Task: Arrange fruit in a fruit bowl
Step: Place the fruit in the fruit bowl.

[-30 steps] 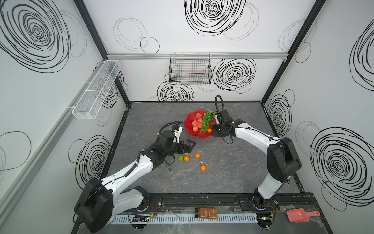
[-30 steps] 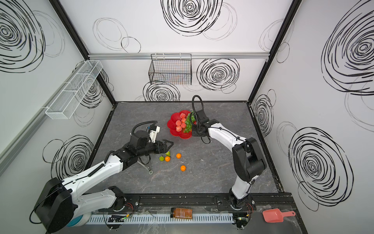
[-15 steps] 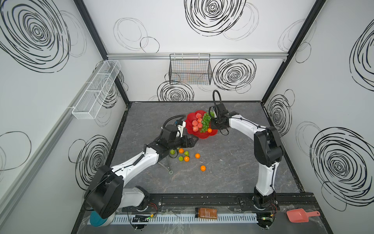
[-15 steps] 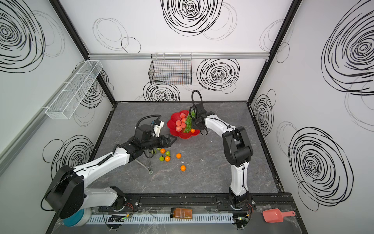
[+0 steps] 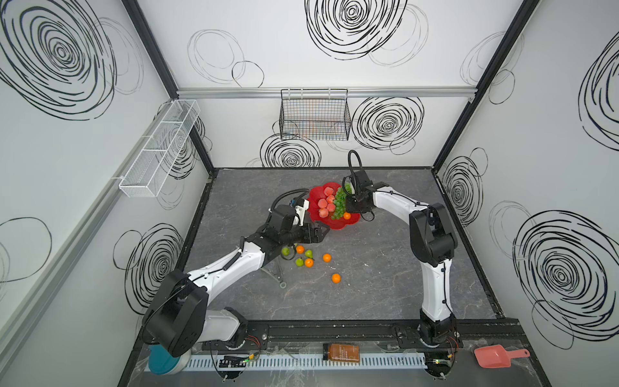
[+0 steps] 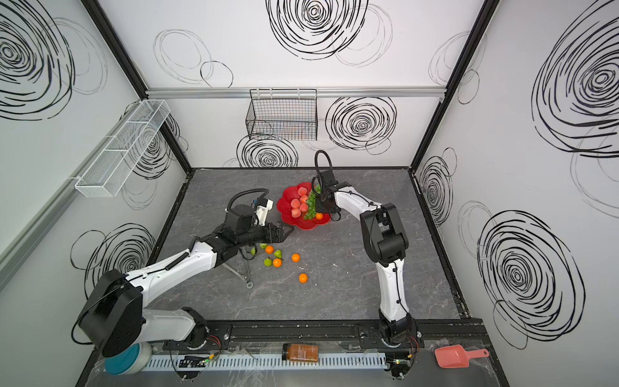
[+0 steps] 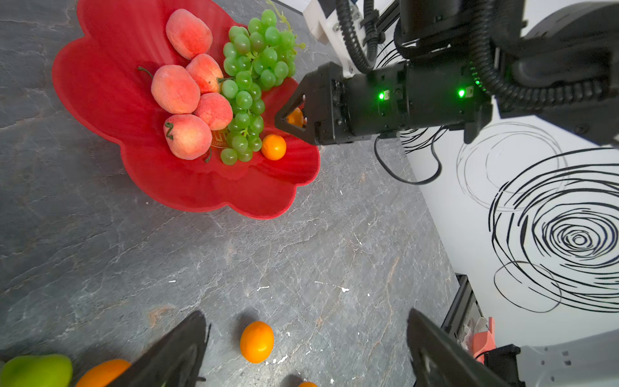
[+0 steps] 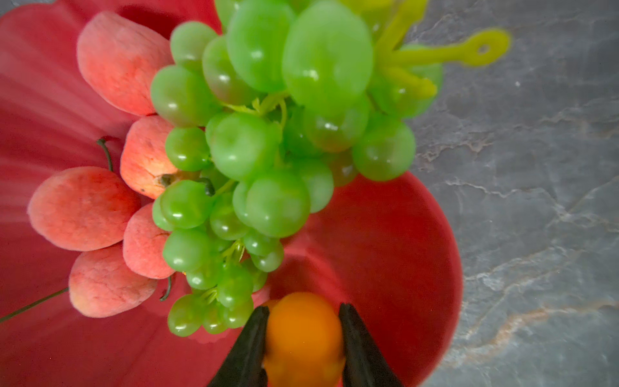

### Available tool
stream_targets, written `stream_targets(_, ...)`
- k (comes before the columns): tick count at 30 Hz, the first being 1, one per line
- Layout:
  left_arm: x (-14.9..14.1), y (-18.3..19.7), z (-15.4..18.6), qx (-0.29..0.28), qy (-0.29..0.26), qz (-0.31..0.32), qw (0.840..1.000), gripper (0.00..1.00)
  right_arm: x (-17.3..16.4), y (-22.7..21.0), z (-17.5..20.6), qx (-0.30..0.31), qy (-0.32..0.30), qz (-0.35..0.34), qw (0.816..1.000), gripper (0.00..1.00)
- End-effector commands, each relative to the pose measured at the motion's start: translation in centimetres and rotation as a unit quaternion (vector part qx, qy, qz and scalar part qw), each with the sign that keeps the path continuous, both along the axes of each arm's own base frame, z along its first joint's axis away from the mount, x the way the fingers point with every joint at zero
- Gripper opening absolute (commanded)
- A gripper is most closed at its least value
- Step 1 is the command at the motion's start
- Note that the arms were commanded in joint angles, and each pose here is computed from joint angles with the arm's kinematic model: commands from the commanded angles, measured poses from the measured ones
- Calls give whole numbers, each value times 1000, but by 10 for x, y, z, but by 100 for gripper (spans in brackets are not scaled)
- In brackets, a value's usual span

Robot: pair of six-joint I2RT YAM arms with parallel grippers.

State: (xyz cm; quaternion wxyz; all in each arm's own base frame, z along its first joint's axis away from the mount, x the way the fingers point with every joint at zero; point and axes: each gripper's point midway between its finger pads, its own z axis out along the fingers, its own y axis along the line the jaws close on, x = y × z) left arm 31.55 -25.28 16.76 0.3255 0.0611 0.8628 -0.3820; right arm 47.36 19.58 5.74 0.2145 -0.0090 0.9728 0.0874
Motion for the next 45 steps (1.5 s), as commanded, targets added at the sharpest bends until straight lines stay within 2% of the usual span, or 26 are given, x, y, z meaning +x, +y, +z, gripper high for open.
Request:
stream_targets(1,9,-3,13,-11,-30,-5,999,96,3,0,4,-1,2,2,1000,36)
stream_targets(16,3,1,11,-9,-26,-1,1000,96,4,-3,17,-4,-9,-2,1000,43)
stream_targets(26,-10,15,26,5,-41,13,999,96,-4,-2,61,8,-45,3,999,44)
stream_targets(35,-50,40,28,18,-43,32,998,96,-50,13,81,13,-70,32,997,43)
stream_targets(45,-99,65,11,40,-23,48,998,96,-126,42,79,12,-78,77,994,43)
